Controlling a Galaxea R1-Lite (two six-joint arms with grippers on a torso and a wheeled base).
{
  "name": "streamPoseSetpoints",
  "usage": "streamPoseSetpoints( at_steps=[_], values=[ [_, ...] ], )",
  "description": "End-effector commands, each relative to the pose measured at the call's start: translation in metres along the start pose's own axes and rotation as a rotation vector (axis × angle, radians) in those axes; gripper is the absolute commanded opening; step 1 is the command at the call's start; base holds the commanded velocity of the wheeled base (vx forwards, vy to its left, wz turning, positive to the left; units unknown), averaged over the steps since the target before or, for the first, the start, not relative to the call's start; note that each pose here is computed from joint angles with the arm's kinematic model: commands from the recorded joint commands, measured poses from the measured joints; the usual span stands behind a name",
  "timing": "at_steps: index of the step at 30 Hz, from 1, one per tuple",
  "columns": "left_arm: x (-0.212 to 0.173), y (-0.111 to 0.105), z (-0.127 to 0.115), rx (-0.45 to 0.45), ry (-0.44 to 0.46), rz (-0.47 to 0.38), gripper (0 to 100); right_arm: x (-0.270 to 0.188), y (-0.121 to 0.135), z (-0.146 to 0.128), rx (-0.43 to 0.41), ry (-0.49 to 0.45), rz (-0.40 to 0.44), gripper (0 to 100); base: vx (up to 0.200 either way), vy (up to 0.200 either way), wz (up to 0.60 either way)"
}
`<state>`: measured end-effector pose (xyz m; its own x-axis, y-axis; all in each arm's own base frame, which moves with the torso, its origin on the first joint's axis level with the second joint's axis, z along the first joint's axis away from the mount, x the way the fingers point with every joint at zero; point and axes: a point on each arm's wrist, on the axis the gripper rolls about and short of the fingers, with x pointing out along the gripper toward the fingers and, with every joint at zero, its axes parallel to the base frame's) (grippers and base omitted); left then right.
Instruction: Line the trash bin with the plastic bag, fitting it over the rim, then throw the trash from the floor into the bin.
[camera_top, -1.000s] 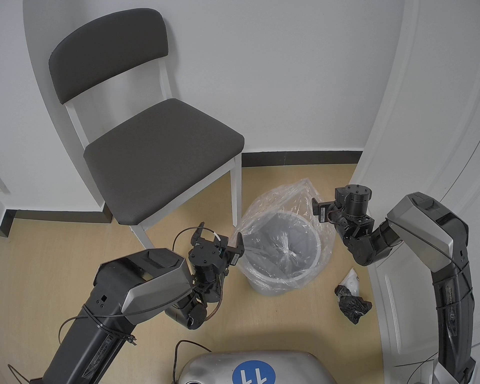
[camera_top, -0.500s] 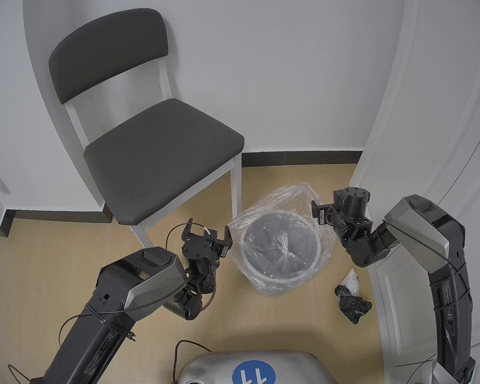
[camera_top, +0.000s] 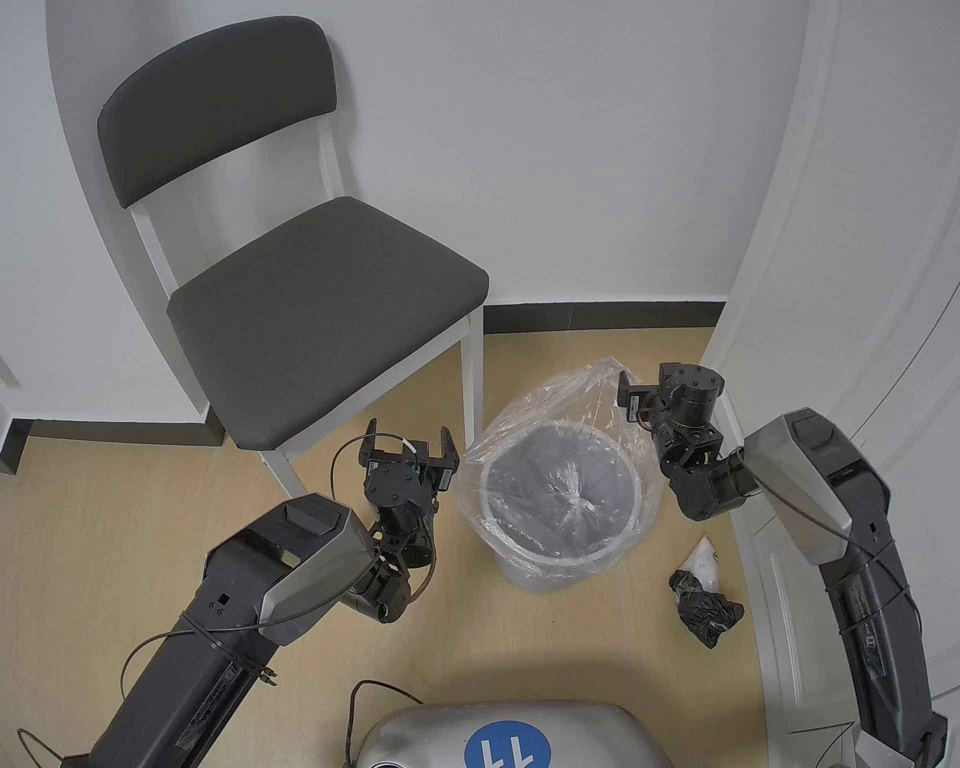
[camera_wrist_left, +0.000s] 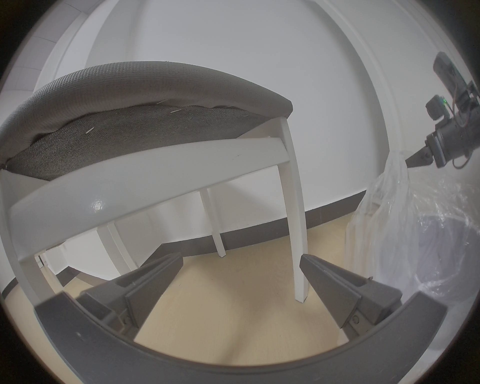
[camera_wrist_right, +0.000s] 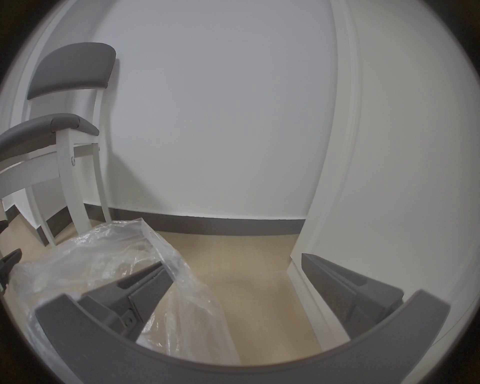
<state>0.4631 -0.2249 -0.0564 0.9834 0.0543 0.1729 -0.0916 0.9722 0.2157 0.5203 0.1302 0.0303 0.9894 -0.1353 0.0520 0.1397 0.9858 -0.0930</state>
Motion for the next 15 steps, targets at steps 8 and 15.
streamPoseSetpoints(
  at_steps=[8,15],
  values=[
    [0.006,-0.003,-0.006,-0.011,-0.001,0.037,100,0.011,0.025,-0.076,-0.005,0.027,0.013,100,0.0,0.0,0.0],
    [0.005,-0.005,0.012,-0.048,-0.066,0.046,100,0.011,0.025,-0.077,0.004,0.041,0.014,100,0.0,0.0,0.0]
  ],
)
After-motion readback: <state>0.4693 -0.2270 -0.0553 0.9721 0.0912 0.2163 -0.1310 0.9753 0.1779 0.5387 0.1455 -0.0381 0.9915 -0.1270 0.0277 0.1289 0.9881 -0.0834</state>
